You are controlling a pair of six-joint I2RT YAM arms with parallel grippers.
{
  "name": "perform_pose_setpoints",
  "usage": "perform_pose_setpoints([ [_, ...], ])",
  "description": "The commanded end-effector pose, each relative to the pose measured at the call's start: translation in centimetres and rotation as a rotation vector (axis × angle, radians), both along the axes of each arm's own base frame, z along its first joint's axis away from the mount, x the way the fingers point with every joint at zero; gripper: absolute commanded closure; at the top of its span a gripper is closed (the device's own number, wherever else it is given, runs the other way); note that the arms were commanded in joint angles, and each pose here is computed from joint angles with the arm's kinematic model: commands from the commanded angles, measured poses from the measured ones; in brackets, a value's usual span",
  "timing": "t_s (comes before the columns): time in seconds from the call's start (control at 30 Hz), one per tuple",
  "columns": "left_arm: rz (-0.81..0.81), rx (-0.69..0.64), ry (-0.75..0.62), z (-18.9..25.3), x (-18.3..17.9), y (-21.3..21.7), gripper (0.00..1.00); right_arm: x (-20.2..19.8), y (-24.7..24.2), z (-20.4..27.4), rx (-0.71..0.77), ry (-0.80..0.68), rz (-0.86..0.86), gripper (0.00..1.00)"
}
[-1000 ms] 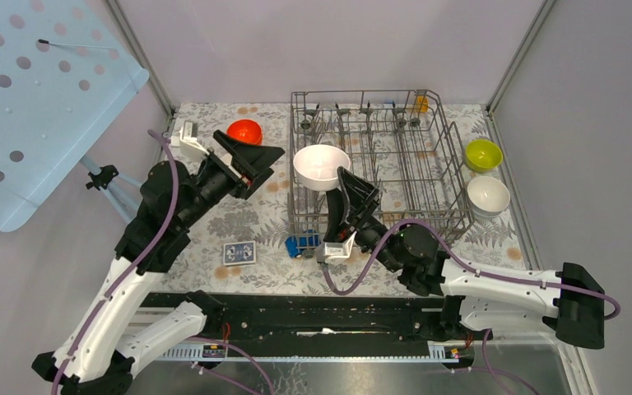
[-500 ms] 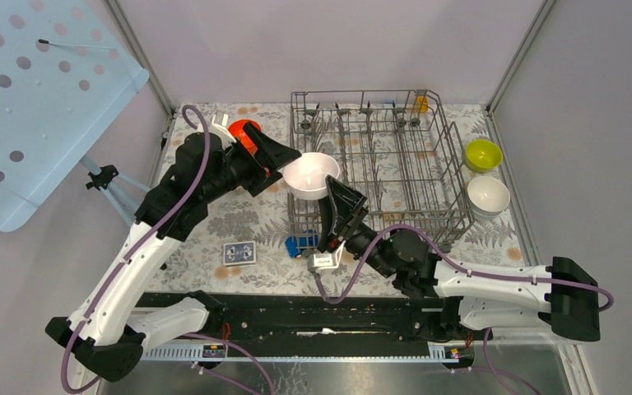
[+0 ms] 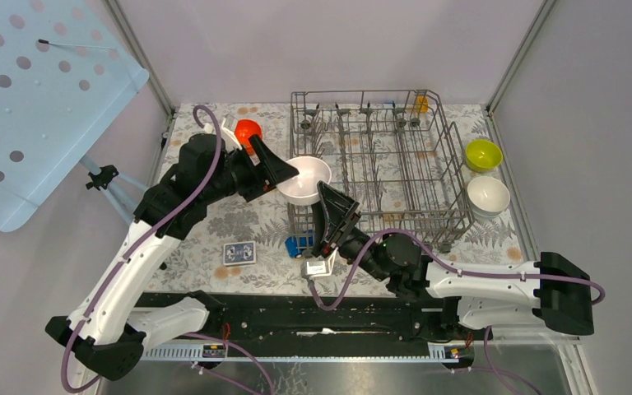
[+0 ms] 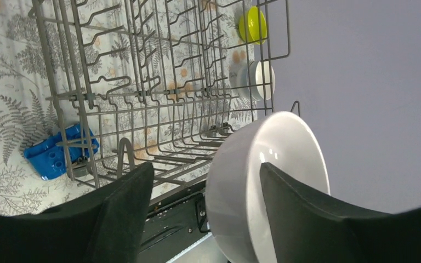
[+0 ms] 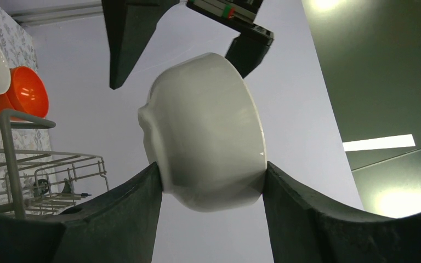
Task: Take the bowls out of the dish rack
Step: Place the bowl at the center of the board.
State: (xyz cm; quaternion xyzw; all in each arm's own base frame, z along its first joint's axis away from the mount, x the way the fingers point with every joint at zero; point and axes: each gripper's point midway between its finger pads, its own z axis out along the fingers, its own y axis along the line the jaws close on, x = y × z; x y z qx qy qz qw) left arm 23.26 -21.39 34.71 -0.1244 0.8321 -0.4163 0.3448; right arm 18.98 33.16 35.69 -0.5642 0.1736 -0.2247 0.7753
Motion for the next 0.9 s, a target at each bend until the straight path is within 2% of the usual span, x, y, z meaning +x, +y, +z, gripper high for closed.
perform_pose_setpoints([
  [0.0, -0.044, -0.003, -0.043, 0.3, -0.8, 0.1, 0.29, -0.8, -1.4, 3.8, 0.124, -0.079, -0.015, 1.00],
  [0.2, -0.038, 0.036, -0.061, 0.4, -0.6, 0.5, 0.57, -0.9, -1.3, 3.2, 0.106, -0.071, -0.015, 1.00],
  [0.33, -0.040, 0.055, -0.071, 0.4, -0.4, 0.6, 0.66, -1.0, -1.2, 3.1, 0.104, -0.066, -0.014, 1.00],
  [0.5, -0.060, 0.067, -0.080, 0.5, -0.5, 0.5, 0.97, -0.9, -0.8, 2.7, 0.084, -0.056, -0.016, 0.99],
  [0.53, -0.066, 0.067, -0.078, 0.4, -0.6, 0.4, 1.00, -0.9, -0.6, 2.5, 0.076, -0.052, -0.015, 0.99],
  [0.63, -0.080, 0.060, -0.077, 0.4, -0.7, 0.2, 1.00, -0.7, -0.1, 1.9, 0.052, -0.038, -0.019, 0.96],
  [0.77, -0.082, 0.035, -0.081, 0.7, -0.8, 0.0, 1.00, -0.4, 0.3, 1.2, 0.032, -0.016, -0.027, 0.88],
  [0.83, -0.080, 0.008, -0.092, 1.2, -0.9, -0.1, 1.00, -0.3, 0.3, 1.0, 0.032, -0.006, -0.029, 0.80],
  [0.87, -0.078, -0.002, -0.096, 1.3, -0.9, -0.2, 1.00, -0.3, 0.3, 0.9, 0.029, 0.002, -0.033, 0.73],
])
